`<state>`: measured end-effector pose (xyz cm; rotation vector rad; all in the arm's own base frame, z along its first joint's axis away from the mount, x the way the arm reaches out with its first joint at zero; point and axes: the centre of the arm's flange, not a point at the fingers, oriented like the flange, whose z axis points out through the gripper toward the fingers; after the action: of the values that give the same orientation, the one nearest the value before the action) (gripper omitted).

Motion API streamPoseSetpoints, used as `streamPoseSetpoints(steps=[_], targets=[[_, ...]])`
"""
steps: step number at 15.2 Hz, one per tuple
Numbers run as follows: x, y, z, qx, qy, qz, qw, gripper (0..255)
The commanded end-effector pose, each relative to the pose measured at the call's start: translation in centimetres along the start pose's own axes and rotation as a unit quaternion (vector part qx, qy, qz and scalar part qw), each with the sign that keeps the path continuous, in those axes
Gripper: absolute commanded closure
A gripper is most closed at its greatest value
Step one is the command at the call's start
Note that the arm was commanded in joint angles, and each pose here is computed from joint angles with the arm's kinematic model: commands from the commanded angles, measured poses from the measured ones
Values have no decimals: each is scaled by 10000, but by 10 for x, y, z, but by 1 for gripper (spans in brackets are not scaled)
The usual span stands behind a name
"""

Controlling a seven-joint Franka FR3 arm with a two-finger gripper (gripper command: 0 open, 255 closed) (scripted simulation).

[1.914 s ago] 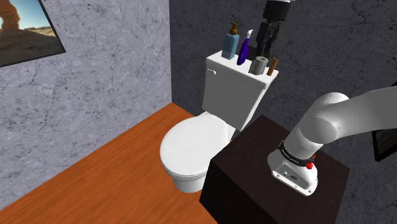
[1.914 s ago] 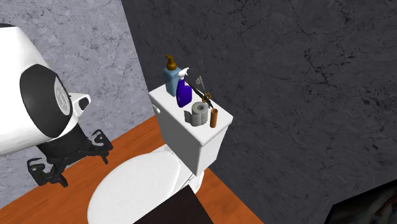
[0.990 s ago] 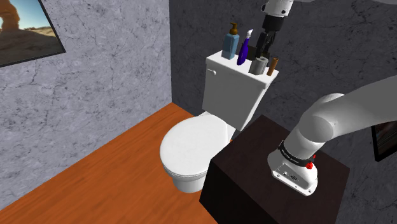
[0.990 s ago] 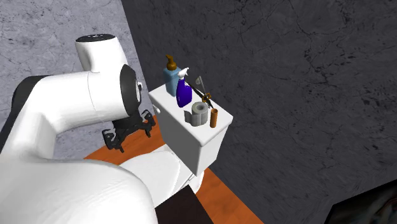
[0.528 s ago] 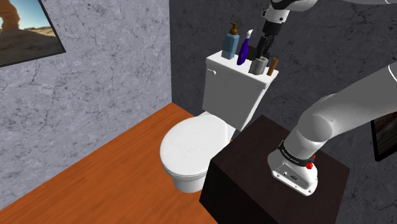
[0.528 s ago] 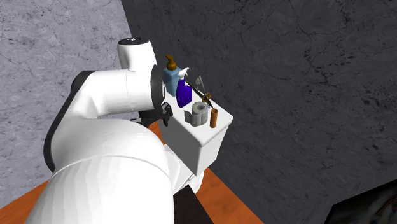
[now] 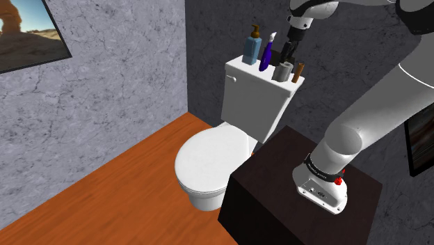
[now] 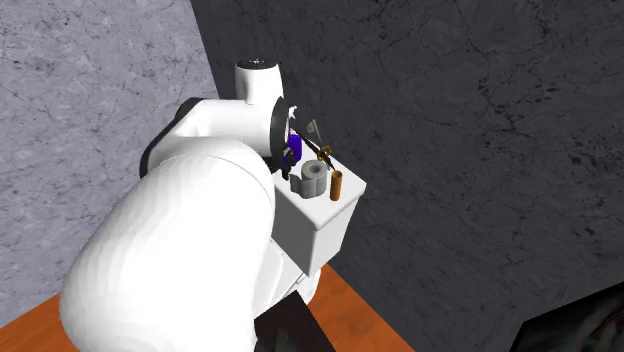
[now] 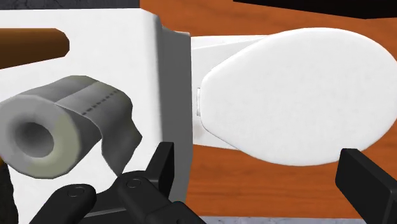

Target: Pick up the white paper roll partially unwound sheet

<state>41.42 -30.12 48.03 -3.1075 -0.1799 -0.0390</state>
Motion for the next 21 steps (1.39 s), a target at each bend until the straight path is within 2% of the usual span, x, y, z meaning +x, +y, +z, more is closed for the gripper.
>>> streamPoseSetpoints(steps=[1,9,17,19,20,21], targets=[[8,23,9,-44,39,-10,10000,0],[32,117,36,-188,199,-15,9996,0],[31,119,77,-190,201,-15,9996,0],[31,119,77,-190,201,-15,9996,0],[31,120,76,-191,201,-14,9996,255],[31,120,76,-190,201,-14,9996,255]])
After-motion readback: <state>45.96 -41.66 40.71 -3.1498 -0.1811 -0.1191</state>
